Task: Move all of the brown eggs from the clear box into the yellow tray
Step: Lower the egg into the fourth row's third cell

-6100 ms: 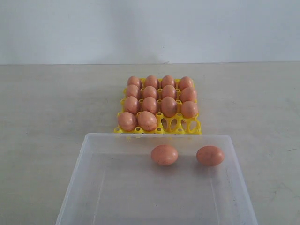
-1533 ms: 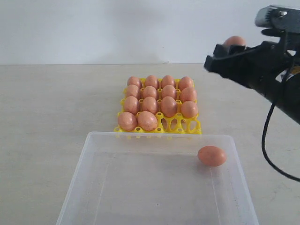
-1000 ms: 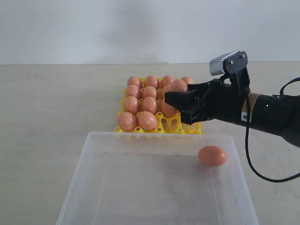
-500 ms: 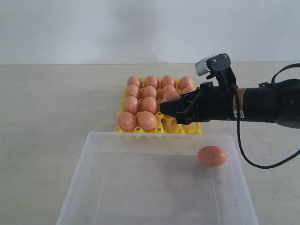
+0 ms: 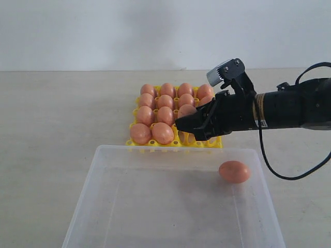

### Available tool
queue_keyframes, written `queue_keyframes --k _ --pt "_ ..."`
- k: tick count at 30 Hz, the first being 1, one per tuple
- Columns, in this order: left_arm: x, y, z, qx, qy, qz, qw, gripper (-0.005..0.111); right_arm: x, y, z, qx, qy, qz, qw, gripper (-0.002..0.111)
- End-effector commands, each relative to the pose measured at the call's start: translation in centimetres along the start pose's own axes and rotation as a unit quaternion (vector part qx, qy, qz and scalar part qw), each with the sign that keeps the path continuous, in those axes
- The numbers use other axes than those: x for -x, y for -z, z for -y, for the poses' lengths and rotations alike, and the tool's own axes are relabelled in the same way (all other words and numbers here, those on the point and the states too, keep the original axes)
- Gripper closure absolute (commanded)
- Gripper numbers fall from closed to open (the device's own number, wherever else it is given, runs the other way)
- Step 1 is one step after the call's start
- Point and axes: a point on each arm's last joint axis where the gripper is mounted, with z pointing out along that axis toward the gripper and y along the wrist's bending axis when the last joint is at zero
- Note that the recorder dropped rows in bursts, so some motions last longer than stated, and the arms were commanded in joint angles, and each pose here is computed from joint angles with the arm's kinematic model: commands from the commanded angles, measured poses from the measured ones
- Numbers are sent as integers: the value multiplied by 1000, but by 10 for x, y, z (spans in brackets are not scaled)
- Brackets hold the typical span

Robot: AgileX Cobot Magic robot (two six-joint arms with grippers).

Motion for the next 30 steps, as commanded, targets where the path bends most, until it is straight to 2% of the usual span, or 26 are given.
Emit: queue_keyframes --k 1,8,14,20,25,30 --pt "-1 0 0 -4 -2 -1 1000 103 0 1 5 -15 16 -6 1000 108" --pt "-1 0 0 -4 -2 -1 1000 103 1 1 6 -20 23 3 1000 108" --pt "-1 0 0 -4 -2 -1 1000 103 -4 -7 15 -48 -16 32 998 108" --pt "-1 0 0 -4 -2 -1 1000 103 -20 -17 18 -32 -29 17 999 108" --pt "-1 0 0 -4 -2 -1 1000 103 -19 -18 15 -9 -32 36 999 108" --pt "-1 0 0 -4 -2 -1 1000 103 -18 -18 17 -19 -20 42 999 108"
